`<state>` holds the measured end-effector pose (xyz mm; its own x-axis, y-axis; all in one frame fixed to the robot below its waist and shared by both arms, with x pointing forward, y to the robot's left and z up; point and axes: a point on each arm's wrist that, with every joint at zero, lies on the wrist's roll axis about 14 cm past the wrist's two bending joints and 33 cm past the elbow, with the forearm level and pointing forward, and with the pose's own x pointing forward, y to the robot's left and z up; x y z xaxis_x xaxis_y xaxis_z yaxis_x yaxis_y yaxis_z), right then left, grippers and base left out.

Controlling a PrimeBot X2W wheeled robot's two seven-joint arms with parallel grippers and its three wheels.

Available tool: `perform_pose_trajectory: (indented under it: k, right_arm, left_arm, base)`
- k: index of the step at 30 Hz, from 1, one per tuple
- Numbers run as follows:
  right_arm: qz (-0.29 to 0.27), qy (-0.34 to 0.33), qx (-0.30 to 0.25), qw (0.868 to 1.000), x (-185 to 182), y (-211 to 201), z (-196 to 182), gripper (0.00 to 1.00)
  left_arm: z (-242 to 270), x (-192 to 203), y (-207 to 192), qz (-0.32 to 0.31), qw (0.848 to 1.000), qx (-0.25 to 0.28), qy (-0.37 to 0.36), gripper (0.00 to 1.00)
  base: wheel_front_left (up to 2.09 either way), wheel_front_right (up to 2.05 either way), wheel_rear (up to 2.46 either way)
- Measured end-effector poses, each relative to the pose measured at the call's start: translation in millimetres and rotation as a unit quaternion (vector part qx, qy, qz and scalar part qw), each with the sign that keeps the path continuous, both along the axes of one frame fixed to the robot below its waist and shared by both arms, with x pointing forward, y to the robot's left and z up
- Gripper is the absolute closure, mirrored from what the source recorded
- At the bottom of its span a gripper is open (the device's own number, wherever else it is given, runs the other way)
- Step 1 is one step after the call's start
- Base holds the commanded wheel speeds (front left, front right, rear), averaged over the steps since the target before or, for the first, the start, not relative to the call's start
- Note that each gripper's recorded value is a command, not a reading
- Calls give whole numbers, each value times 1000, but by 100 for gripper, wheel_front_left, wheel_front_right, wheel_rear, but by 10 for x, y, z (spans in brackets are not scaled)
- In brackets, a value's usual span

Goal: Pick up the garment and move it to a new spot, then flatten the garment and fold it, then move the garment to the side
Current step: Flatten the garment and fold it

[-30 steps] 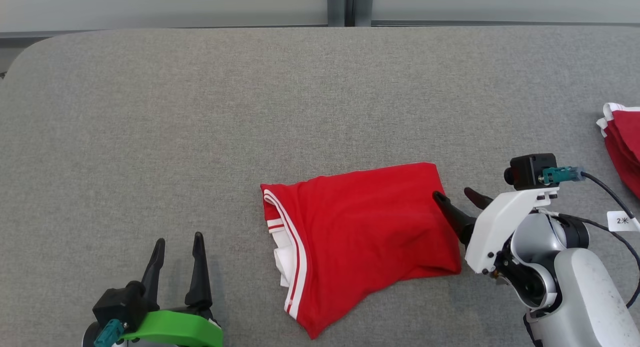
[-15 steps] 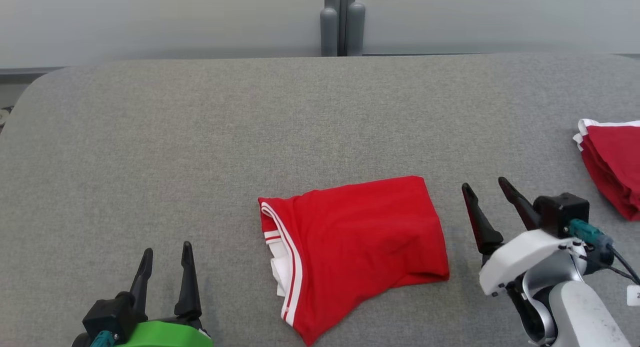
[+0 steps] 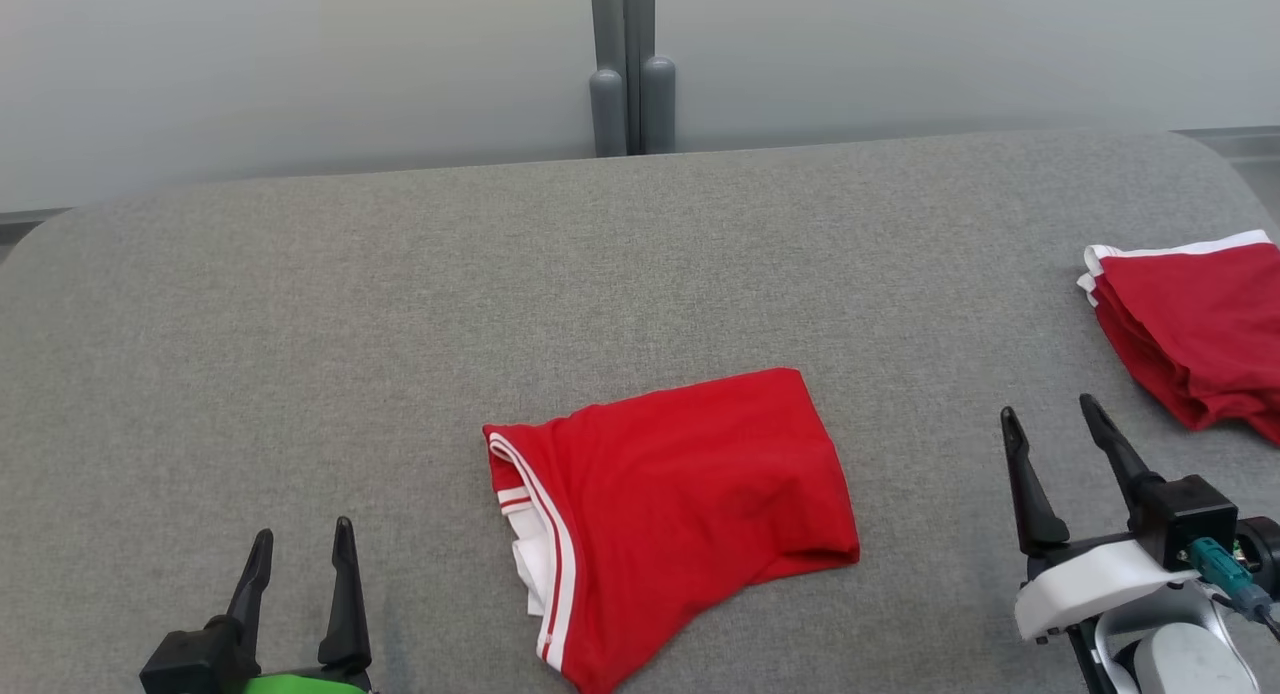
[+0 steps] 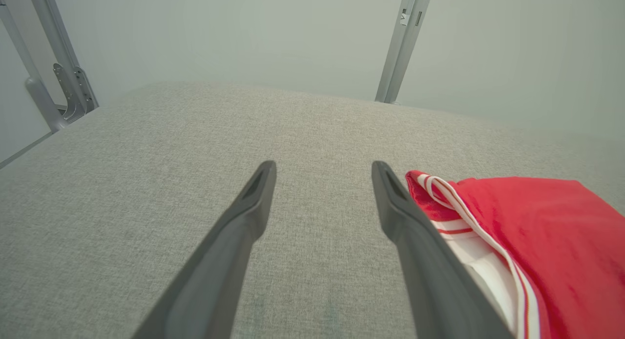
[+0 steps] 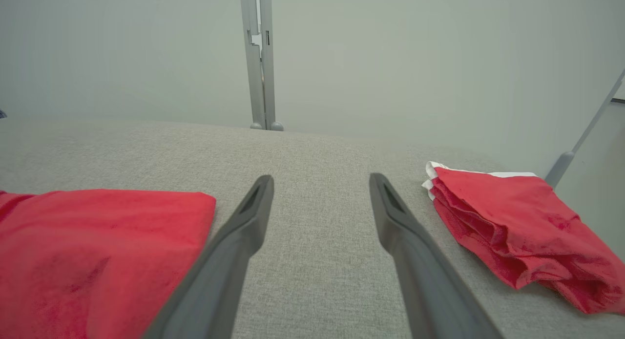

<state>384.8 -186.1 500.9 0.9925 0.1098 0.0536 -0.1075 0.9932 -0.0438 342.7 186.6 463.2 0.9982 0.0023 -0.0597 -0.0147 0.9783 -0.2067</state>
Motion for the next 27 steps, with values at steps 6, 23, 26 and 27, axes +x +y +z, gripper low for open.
perform_pose_trajectory:
  k: [6, 23, 26, 27]
  right_arm:
    - [-27, -1, -8, 1000, -134, -154, -4, 0]
    - [-56, 28, -5, 998, -372, -274, -195, 0]
    - [-57, 28, -4, 998, -380, -274, -195, 0]
    - [-57, 28, -5, 998, -383, -275, -192, 0]
  left_arm:
    - [-18, -21, 49, -4, 1000, 11, 1, 0]
    - [-45, -94, 85, -6, 1000, 21, 1, 0]
    - [-49, -94, 71, -9, 1000, 21, 2, 0]
    - [-46, -94, 70, -10, 1000, 21, 1, 0]
  base:
    - [0, 0, 0]
    - [0, 0, 0]
    - [0, 0, 0]
    - [0, 0, 0]
